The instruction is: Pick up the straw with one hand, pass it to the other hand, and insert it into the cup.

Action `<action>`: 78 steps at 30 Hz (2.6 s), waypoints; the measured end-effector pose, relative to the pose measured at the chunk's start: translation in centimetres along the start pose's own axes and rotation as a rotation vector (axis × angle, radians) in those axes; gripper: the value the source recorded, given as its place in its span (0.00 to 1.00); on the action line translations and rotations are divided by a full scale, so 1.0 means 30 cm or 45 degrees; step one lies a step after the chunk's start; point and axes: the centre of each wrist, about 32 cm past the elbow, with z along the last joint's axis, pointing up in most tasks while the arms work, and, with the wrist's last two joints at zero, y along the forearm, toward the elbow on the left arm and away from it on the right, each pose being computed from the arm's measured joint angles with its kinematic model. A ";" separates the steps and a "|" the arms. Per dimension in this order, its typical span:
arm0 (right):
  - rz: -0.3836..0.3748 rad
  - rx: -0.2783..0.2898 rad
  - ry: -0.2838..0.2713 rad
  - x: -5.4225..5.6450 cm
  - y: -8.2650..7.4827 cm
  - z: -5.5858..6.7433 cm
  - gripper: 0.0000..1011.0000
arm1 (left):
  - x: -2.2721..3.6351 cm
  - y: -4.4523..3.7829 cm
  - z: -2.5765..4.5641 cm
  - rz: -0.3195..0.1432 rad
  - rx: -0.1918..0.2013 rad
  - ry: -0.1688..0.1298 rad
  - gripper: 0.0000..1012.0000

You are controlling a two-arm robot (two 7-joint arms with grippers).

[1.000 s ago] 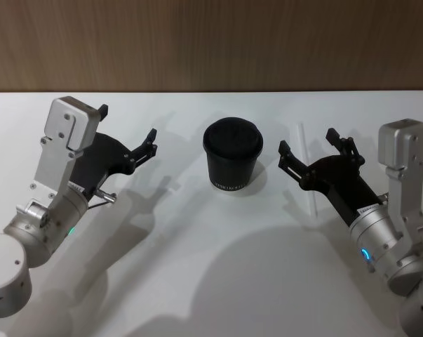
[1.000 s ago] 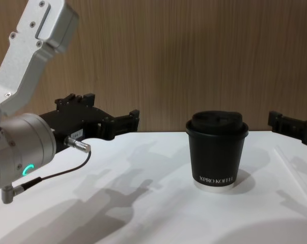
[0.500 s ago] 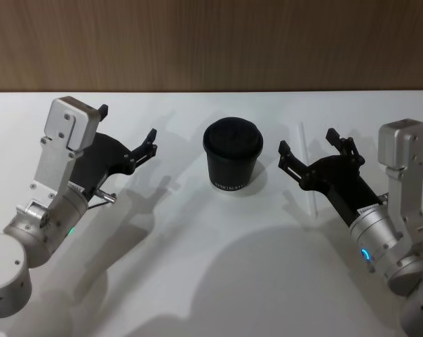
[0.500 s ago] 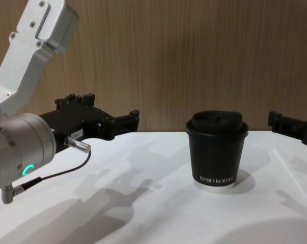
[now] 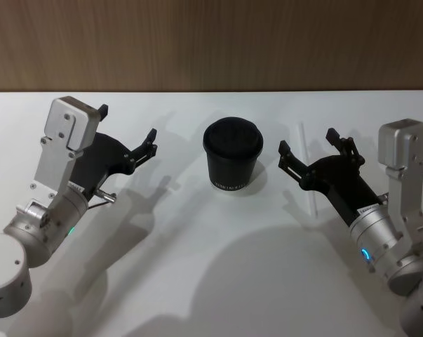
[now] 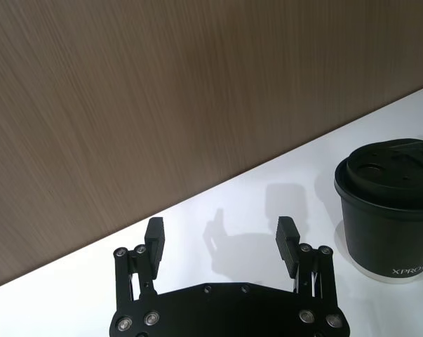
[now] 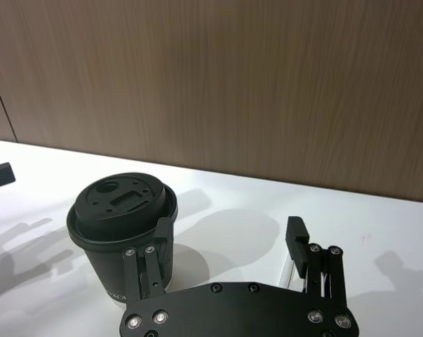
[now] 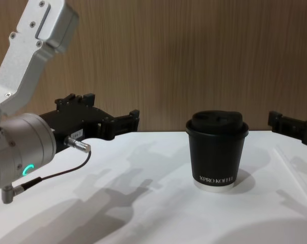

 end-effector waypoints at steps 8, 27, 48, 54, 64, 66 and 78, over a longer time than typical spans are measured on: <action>-0.001 0.000 0.000 0.000 0.000 0.000 0.99 | 0.000 0.000 0.000 0.000 0.000 0.000 0.99; -0.156 -0.085 -0.076 0.036 0.008 -0.023 0.99 | 0.000 0.000 0.000 0.000 0.000 0.000 0.99; -0.216 -0.211 -0.117 0.045 0.035 -0.076 0.99 | 0.000 0.000 0.000 0.000 0.000 0.000 0.99; -0.206 -0.231 -0.105 0.045 0.040 -0.086 0.99 | 0.000 0.000 0.000 0.000 0.000 0.000 0.99; -0.197 -0.285 -0.070 0.043 0.045 -0.109 0.99 | 0.000 0.000 0.000 0.000 0.000 0.000 0.99; -0.197 -0.293 -0.065 0.043 0.045 -0.113 0.99 | 0.000 0.000 0.000 0.000 0.000 0.000 0.99; -0.195 -0.321 -0.038 0.042 0.051 -0.132 0.99 | 0.000 0.000 0.000 0.000 0.000 0.000 0.99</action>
